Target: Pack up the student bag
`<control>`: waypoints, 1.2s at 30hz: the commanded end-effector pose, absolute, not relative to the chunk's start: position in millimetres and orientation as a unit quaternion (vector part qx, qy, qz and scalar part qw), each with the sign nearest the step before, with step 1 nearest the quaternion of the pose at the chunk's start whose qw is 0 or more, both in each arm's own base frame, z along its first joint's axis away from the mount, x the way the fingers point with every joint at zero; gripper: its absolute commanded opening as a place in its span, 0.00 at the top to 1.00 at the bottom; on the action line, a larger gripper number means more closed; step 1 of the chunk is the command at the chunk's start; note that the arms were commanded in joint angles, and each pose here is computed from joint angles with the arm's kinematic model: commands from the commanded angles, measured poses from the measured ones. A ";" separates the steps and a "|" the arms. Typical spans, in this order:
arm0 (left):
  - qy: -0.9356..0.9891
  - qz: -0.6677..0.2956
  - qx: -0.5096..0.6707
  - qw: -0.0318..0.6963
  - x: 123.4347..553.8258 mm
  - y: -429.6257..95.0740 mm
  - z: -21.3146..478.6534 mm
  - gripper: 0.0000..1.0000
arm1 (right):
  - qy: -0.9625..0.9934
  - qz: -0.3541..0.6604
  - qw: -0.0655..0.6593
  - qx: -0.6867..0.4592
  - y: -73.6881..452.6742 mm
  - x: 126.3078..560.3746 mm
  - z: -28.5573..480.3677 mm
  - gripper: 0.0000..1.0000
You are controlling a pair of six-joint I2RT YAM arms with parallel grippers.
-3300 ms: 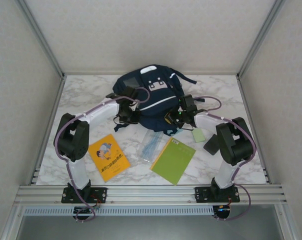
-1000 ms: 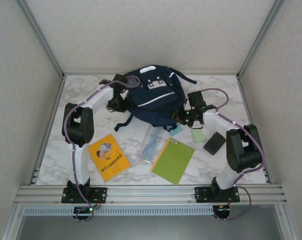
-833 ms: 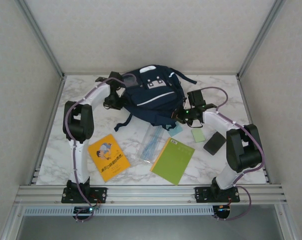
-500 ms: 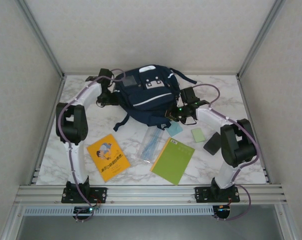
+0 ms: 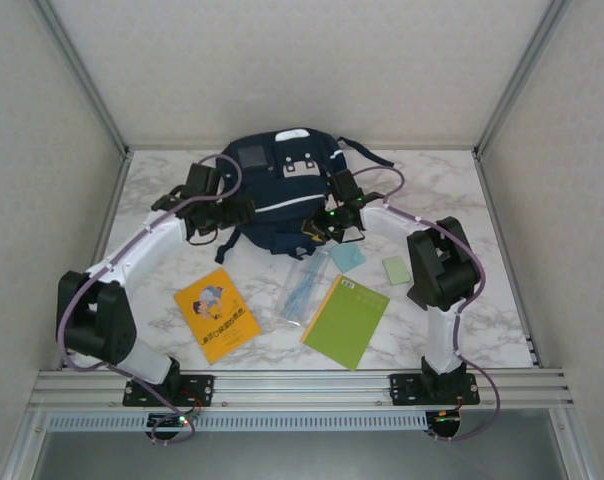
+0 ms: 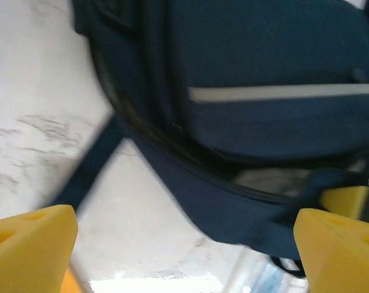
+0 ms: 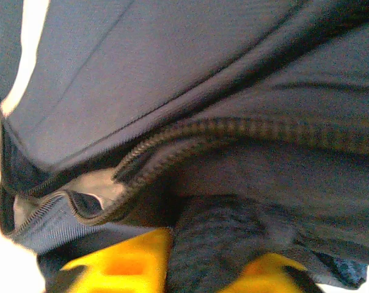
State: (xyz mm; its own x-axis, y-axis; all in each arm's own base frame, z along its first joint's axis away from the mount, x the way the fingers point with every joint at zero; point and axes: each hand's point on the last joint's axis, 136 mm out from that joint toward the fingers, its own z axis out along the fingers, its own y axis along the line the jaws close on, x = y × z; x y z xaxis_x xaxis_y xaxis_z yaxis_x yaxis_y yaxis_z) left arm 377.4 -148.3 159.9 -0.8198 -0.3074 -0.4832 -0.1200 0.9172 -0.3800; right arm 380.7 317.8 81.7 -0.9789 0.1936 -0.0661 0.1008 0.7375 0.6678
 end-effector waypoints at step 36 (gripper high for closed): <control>0.958 -0.203 0.175 0.102 210.0 -361.4 39.2 0.47 | 0.953 0.233 0.071 0.181 144.9 156.7 20.0 0.37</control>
